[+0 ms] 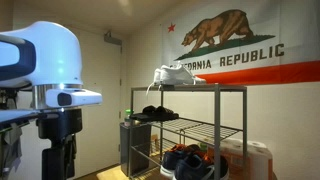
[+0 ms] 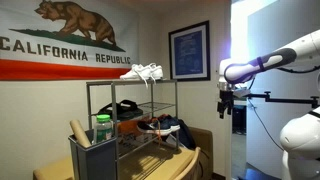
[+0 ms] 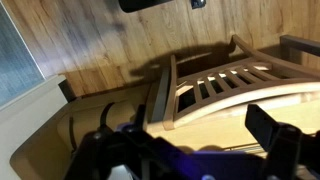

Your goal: Move the right sneaker, on the top shelf to the shelf beneath it

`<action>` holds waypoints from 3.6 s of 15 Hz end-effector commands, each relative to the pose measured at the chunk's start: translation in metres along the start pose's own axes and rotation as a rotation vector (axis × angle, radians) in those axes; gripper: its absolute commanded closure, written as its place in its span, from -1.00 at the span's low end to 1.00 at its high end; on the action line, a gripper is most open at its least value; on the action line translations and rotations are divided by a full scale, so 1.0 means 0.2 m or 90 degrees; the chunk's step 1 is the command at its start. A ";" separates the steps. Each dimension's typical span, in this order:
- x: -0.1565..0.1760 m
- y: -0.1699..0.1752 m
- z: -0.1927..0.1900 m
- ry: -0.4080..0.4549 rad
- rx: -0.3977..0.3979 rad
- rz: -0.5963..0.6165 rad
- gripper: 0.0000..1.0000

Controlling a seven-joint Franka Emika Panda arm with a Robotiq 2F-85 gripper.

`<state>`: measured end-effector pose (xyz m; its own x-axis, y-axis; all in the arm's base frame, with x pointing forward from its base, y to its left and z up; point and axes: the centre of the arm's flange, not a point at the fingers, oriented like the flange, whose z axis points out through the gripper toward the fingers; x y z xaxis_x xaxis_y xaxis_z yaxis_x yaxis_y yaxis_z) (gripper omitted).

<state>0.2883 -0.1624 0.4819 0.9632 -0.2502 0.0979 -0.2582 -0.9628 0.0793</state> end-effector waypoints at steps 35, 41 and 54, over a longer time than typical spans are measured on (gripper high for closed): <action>1.37 -0.76 -1.36 0.243 -0.002 0.001 -1.00; 1.47 -0.77 -1.66 0.329 0.021 0.075 -1.00; 1.83 -0.97 -1.28 0.321 -0.014 0.107 -1.00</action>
<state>0.6462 -0.0435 0.7593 0.7613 -0.3030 0.5732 -0.3850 -0.9226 0.0236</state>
